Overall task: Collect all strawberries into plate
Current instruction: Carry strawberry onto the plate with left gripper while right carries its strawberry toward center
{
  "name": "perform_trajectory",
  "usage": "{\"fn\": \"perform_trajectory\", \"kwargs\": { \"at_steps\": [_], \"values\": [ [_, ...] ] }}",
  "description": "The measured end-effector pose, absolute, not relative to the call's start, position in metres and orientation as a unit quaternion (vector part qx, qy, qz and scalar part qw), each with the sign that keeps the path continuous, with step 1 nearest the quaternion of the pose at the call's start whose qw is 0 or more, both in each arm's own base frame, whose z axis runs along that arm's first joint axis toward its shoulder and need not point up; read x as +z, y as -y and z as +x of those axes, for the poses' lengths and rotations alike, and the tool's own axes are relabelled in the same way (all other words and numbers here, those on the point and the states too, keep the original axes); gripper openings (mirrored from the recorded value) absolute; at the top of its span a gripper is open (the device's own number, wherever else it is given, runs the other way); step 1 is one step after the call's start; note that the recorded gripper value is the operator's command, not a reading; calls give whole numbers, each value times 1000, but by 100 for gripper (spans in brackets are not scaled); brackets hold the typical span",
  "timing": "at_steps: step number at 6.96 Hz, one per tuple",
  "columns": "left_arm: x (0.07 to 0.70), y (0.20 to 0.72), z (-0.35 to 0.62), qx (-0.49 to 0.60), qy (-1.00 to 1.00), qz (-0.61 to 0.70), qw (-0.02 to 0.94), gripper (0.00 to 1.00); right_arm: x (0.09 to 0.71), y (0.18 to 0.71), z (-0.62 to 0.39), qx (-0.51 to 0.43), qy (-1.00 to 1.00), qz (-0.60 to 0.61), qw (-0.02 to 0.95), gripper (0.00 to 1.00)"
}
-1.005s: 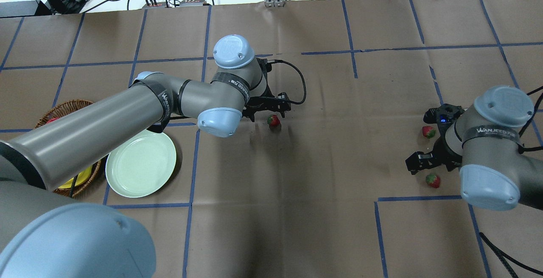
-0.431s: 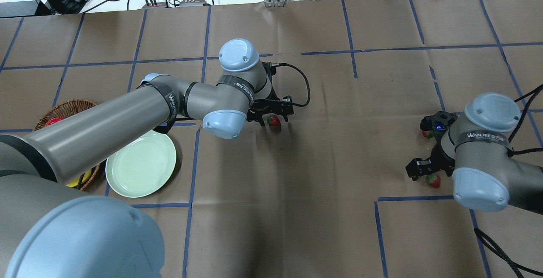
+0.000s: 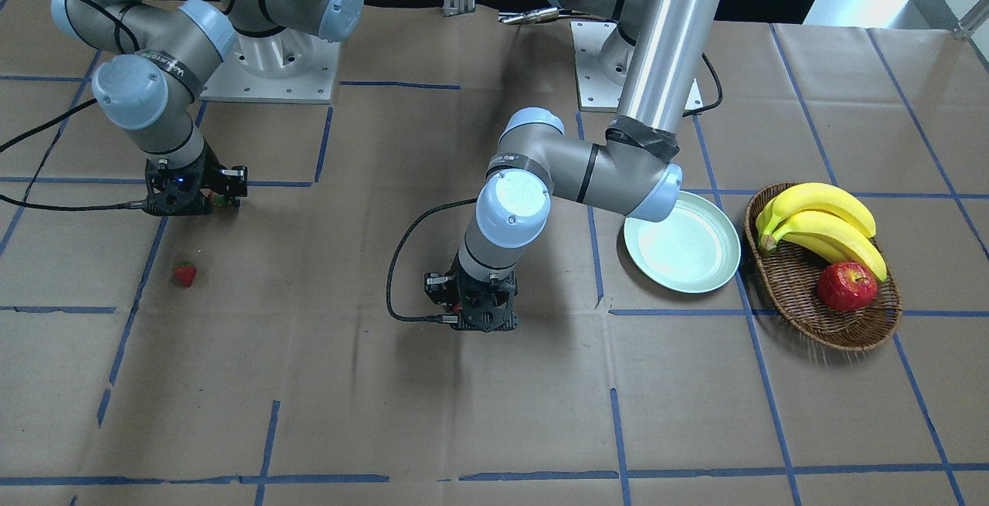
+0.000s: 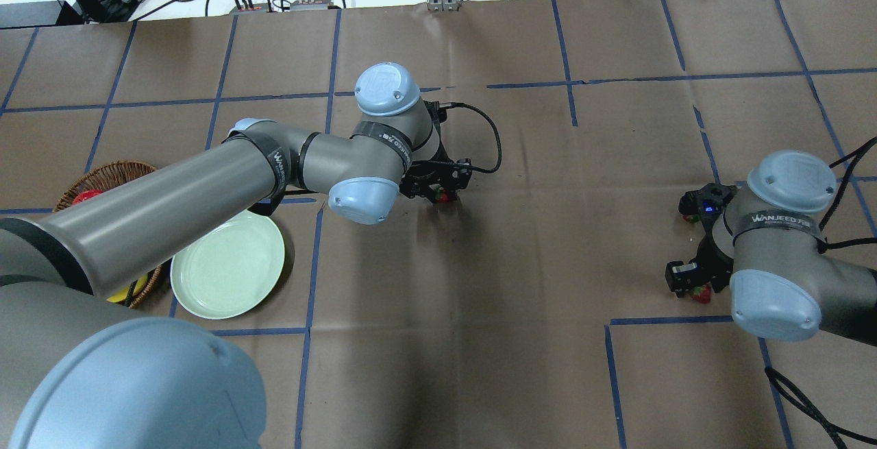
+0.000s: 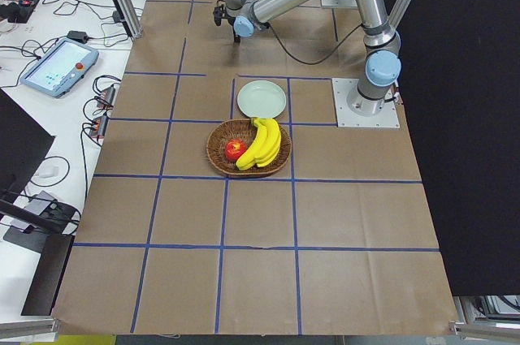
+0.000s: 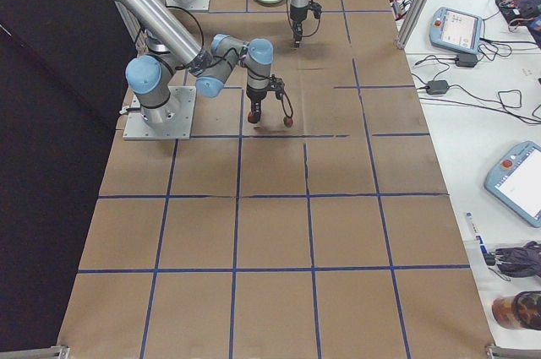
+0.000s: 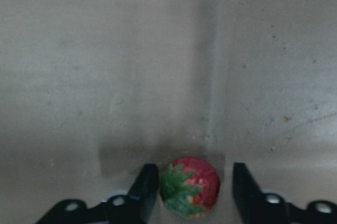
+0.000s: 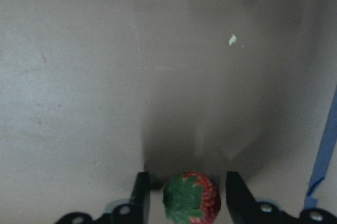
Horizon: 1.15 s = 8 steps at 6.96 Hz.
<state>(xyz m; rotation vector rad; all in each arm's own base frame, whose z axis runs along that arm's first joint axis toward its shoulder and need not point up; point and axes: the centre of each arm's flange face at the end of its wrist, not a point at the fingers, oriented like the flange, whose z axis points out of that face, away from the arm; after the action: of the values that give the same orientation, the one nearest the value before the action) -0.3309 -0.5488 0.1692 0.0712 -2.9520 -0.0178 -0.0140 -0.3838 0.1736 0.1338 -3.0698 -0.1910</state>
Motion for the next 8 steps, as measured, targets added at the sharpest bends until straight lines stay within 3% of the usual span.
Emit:
{"fn": "perform_trajectory", "kwargs": {
  "at_steps": [4,8],
  "values": [
    [232,549,-283,32,999,-19,35,0,193,401,-18,-45,998,31,35,18],
    [259,513,-136,-19,992,-96,-83,0,271,483,-10,-35,999,2,21,18]
  ]
}}
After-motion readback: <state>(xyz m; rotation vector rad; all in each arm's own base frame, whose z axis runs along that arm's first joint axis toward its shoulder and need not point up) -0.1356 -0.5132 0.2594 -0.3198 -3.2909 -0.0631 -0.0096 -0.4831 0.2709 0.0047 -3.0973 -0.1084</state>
